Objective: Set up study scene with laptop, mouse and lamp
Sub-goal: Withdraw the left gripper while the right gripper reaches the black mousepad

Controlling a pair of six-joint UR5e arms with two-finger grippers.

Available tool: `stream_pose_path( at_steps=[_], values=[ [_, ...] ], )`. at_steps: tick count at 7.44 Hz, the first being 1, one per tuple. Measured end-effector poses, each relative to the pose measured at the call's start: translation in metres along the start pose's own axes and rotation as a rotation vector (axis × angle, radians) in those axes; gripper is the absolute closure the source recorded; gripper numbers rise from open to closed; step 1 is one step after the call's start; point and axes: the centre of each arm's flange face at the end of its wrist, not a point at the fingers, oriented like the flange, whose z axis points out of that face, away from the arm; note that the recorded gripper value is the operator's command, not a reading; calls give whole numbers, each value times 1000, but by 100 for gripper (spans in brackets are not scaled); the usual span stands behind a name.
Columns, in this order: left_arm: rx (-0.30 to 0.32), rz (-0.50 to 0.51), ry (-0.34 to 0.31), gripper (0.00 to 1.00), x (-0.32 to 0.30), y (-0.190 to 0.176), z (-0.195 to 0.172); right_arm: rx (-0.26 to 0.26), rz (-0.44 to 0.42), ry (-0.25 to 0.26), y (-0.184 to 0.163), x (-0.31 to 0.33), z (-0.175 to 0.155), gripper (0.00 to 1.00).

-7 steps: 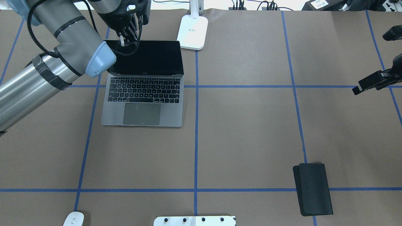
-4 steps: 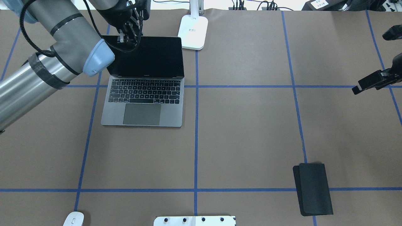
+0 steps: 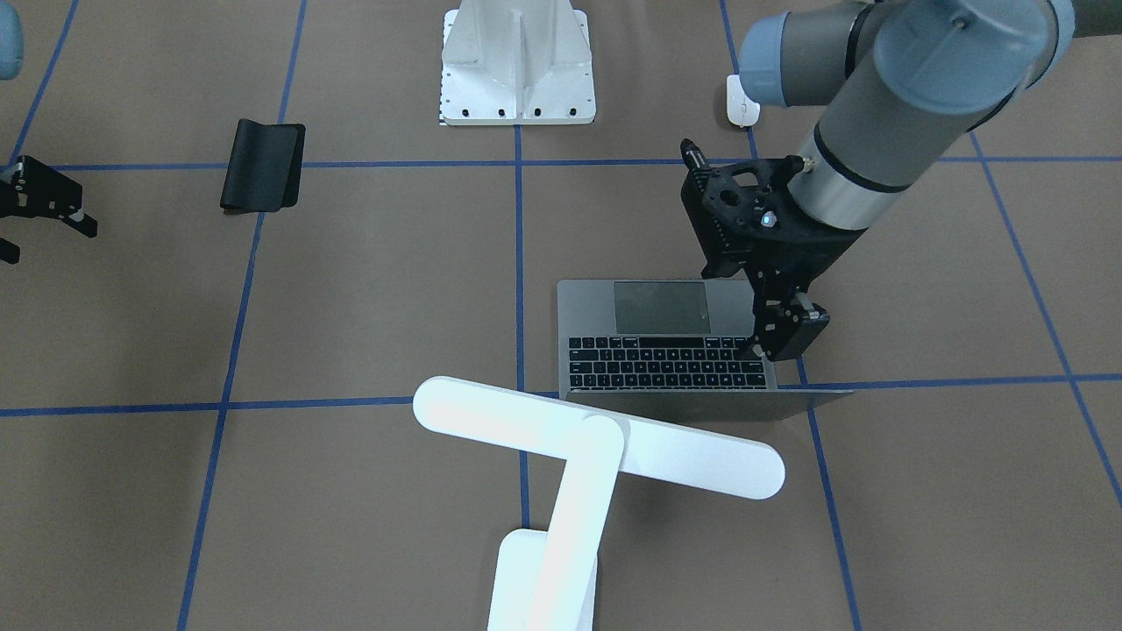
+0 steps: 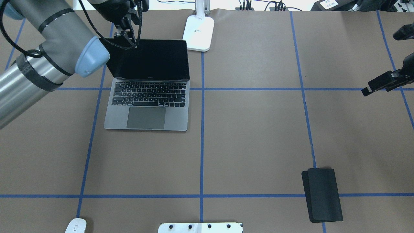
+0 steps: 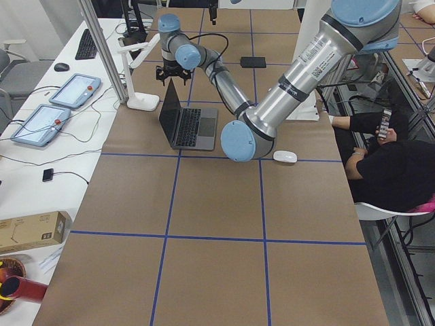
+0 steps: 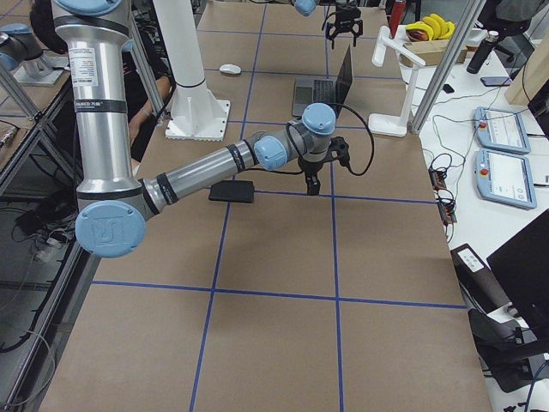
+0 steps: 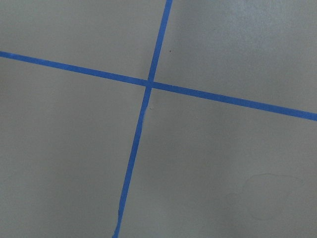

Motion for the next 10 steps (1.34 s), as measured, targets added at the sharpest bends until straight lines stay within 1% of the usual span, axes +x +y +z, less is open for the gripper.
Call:
stream_pose_path(
  at_steps=[1,2,3,4,5,6,7,8,9,10],
  values=[
    [-19,-175,9,0,16,28,-5,-44,37,-23,9,-22,16,0],
    [-38,-337,22,0,29,59,-5,-86,66,-30,21,-54,37,1],
    [-54,-485,37,0,43,90,-6,-112,89,-22,36,-88,56,1],
    [-69,-656,46,0,60,120,-9,-119,101,-25,53,-110,71,1],
    [-81,-815,48,0,76,141,-14,-115,104,-51,76,-110,83,1],
    [-98,-953,53,0,94,159,-14,-113,112,-82,108,-100,97,1],
    [-123,-1037,64,0,112,171,-2,-120,115,-86,135,-94,112,1],
    [-143,-1094,72,0,133,176,17,-123,109,-61,154,-93,129,1],
    [-145,-1129,77,0,152,178,31,-124,104,-35,167,-94,141,1],
    [-139,-1142,84,0,164,180,34,-133,101,-20,175,-93,148,1]
  ],
)
